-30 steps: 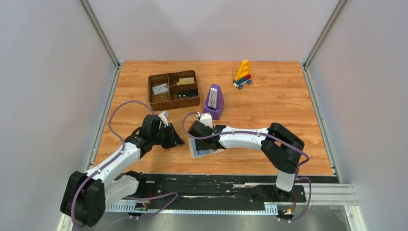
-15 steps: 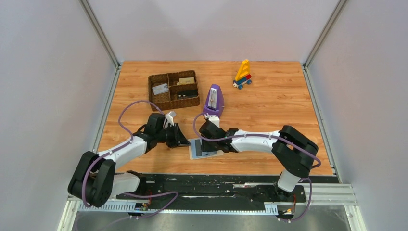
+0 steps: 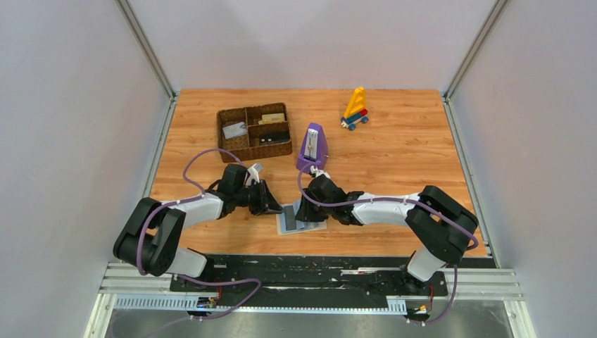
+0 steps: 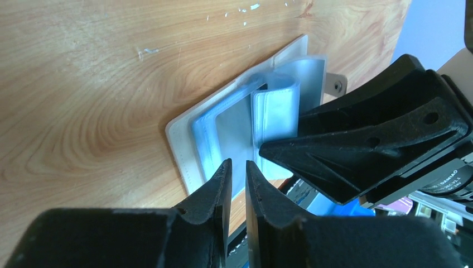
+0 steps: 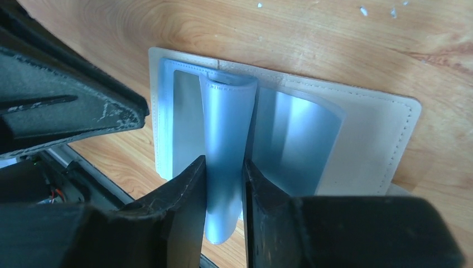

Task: Take the credit cards out of the card holder
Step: Remove the credit card from the card holder.

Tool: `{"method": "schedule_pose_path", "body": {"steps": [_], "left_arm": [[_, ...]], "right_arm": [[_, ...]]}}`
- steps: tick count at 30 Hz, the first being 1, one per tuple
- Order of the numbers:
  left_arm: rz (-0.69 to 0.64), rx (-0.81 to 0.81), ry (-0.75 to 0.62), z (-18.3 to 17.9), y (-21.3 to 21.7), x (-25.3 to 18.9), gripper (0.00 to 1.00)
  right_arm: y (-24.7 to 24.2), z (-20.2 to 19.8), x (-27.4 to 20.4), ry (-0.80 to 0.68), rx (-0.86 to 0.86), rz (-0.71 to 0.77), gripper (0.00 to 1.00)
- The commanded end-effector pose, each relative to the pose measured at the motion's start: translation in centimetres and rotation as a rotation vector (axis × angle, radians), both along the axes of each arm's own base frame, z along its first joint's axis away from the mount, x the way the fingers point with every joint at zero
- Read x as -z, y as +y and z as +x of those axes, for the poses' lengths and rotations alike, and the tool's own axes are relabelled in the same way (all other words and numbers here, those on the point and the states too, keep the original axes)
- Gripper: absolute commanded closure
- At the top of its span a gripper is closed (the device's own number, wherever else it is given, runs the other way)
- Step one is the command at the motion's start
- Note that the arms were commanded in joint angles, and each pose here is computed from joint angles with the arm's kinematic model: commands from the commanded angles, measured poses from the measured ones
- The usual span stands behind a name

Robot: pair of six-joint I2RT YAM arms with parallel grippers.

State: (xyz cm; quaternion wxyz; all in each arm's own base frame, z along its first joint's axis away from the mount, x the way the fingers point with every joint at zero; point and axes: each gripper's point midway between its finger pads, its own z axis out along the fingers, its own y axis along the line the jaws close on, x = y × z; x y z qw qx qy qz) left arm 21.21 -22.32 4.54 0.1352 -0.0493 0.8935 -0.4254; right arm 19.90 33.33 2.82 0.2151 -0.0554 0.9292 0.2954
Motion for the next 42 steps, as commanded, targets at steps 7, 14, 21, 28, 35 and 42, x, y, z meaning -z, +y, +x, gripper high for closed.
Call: {"method": "schedule_pose_path", "body": {"steps": [7, 14, 21, 28, 35, 42], "left_arm": [[-0.053, 0.033, -0.042, 2.1, -2.1, -1.1, 0.78], [-0.028, 0.039, -0.003, 1.9, -2.3, 0.4, 0.79], [0.027, 0.049, -0.001, 1.7, -2.1, 1.3, 0.79], [0.011, 0.054, 0.016, 1.8, -2.9, 1.7, 0.79], [-0.034, 0.069, 0.008, 1.5, -3.8, 1.0, 0.8], [-0.129, 0.079, 0.003, 1.0, -5.0, -0.2, 0.8]], "right_arm": [[1.9, 0.4, -2.9, -0.019, -0.03, 0.161, 0.73], [1.7, 0.4, -2.8, -0.01, -0.026, 0.173, 0.79], [1.8, 0.3, -2.9, -0.006, -0.029, 0.195, 0.8], [1.9, 0.2, -2.7, -0.002, -0.038, 0.209, 0.8], [1.7, 0.2, -3.2, -0.011, -0.037, 0.204, 0.65], [0.8, 0.8, -4.2, -0.05, -0.001, 0.171, 0.48]]}}
